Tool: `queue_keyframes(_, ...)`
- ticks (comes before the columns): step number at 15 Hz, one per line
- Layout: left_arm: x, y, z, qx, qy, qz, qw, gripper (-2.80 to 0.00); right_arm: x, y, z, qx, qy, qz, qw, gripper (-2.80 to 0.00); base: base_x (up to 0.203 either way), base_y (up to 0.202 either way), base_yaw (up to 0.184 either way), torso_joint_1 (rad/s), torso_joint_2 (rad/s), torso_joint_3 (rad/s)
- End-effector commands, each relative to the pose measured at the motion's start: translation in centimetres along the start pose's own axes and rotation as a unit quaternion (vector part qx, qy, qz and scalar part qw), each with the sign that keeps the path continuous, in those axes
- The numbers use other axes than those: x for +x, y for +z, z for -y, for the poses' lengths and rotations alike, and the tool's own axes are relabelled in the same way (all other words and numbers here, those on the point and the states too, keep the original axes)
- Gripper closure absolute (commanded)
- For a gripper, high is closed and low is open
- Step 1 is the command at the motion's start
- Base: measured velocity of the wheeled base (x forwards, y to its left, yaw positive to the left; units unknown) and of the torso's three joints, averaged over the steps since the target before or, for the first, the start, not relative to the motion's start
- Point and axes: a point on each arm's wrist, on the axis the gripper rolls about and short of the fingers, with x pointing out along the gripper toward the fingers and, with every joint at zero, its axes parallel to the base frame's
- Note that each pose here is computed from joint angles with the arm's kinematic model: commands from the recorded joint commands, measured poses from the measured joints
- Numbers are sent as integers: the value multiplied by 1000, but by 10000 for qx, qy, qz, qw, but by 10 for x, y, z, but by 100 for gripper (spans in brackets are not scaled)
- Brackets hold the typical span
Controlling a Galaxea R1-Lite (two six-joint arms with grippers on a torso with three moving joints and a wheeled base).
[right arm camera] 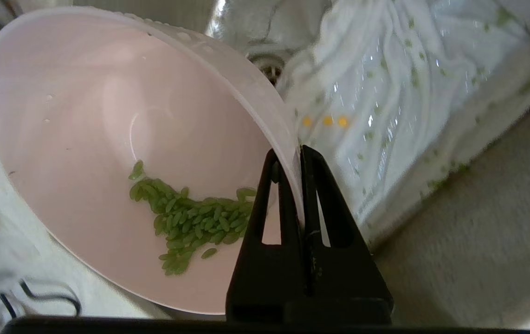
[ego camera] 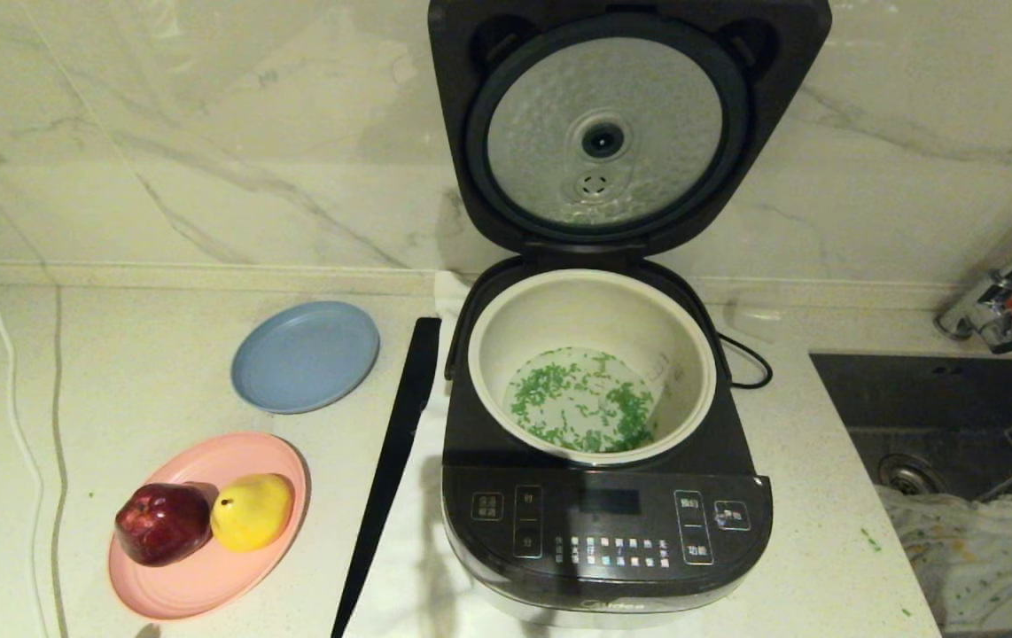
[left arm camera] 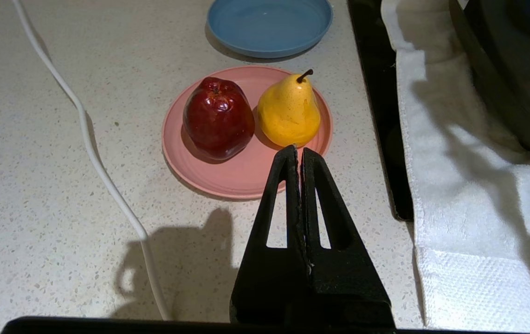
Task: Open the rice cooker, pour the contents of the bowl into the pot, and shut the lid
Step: Fill a bowl with water from the tap
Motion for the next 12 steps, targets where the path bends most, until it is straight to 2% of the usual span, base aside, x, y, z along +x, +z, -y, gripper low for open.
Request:
queue_keyframes(1,0,-1,0,2,-4,-23,10000,0,17,2,3,7,32,-71,10000,0,0,0,0,0,0,0)
queue_keyframes(12,0,-1,0,2,-4,-23,10000,0,28,0,-5,-137,119,-67,9998,0,0,0,0,0,0,0)
